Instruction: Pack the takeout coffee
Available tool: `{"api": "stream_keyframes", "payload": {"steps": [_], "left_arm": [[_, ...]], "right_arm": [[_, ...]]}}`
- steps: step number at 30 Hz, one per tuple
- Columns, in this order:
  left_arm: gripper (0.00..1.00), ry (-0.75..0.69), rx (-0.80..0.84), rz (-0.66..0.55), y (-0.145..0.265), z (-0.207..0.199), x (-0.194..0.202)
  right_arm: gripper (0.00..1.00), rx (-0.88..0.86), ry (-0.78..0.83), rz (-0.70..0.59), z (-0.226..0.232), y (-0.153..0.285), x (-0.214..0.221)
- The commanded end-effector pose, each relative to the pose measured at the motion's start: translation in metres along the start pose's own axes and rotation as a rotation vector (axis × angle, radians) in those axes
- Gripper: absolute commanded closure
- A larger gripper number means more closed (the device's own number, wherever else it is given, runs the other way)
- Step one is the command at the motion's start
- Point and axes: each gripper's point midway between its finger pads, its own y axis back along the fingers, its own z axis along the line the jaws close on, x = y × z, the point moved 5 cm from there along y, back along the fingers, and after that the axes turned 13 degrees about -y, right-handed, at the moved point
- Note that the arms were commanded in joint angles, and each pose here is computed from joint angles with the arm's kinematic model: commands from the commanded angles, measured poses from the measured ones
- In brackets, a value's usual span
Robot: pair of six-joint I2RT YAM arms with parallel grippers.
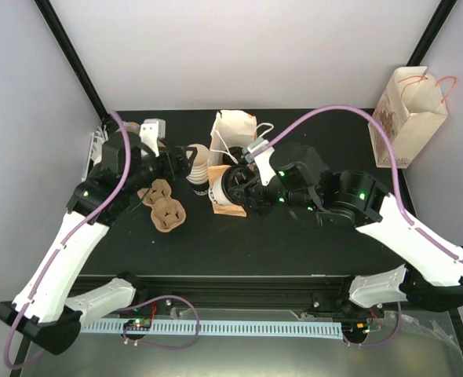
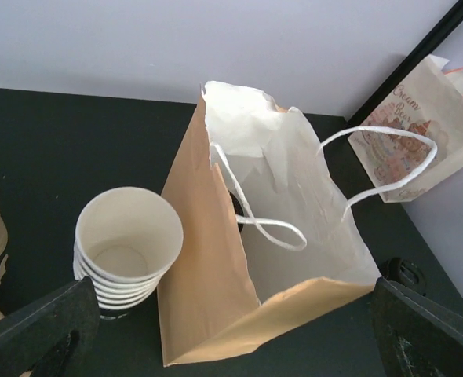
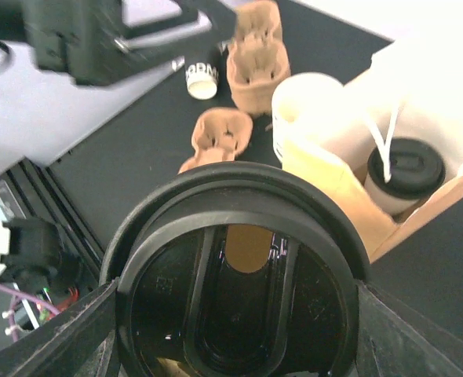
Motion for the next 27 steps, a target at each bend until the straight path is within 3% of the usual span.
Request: {"api": "stream_keyframes", "payload": {"steps": [1, 15, 24, 27], "left_arm": [[0.05, -0.043, 0.026, 0.027, -0.016, -0.004, -0.016], [0.19, -0.135, 0.031, 0.33, -0.117, 0.003, 0.0], [0.45, -0.16, 0.084, 0.488, -0.153, -0.009, 0.025], [0.64, -0.209, 0.073, 0.507, -0.155, -0.017, 0.026]], "right_arm": [[0.39, 0.029, 0.002, -0.107, -0.001, 0.024, -0.023], [0.4, 0.213, -0.068, -0.367, -0.022, 0.067, -0.065], [0.41, 0.288, -0.075, -0.404, -0.035, 0.083, -0.064], [0.41, 0.312, -0.074, -0.395, -0.041, 0.089, -0.058]]}}
